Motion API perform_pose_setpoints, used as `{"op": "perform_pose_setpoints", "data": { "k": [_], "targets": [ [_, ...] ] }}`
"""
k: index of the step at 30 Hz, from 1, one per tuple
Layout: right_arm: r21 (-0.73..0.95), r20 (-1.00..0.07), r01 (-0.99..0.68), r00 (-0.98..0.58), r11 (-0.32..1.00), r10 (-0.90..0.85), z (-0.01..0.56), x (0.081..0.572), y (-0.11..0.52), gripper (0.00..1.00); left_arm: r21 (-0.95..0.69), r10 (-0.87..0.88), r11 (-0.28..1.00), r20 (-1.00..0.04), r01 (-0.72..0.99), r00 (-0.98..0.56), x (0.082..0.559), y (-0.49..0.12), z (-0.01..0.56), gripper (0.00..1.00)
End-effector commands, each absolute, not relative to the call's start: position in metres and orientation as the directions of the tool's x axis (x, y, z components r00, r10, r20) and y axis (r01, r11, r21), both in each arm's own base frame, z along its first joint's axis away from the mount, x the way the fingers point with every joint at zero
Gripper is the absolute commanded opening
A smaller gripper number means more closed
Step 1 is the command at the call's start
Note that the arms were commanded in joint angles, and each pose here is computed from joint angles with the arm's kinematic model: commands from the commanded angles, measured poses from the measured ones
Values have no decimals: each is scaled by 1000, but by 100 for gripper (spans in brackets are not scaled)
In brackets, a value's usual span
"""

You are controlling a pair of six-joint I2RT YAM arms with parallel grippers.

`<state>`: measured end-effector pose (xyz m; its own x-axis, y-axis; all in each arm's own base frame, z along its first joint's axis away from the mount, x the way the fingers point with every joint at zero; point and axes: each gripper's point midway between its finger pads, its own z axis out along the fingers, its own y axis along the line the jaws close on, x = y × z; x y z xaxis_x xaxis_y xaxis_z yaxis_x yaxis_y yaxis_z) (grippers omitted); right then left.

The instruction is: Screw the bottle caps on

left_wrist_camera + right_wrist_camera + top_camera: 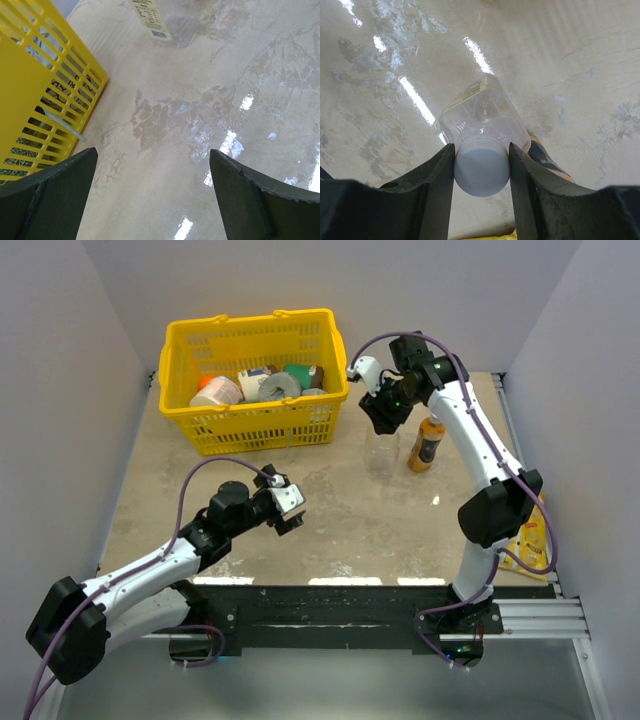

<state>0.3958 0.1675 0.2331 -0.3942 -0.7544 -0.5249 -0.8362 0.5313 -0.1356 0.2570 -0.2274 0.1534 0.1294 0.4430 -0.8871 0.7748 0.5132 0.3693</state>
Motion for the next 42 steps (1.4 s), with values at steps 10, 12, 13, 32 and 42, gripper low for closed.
{"op": "perform_pose_setpoints", "data": {
  "k": [10,12,13,32,42],
  "targets": [
    [-155,-549,-800,-418,579,-724,239,393,160,55,353,388,535,-910,768,148,261,-232,168,99],
    [-156,-547,-800,-419,580,-725,238,392,159,56,350,387,533,-910,770,146,260,-233,167,100],
    [-160,-554,-798,-415,581,-722,240,392,160,57,350,386,532,-911,771,148,260,-233,168,100],
    [-192,-675,-757,-360,624,-644,279,401,169,88,361,381,526,-910,770,166,262,-236,176,100],
    [-221,-807,-486,-396,845,-439,335,430,149,99,398,388,567,-902,721,192,279,-232,205,99]
  ]
}}
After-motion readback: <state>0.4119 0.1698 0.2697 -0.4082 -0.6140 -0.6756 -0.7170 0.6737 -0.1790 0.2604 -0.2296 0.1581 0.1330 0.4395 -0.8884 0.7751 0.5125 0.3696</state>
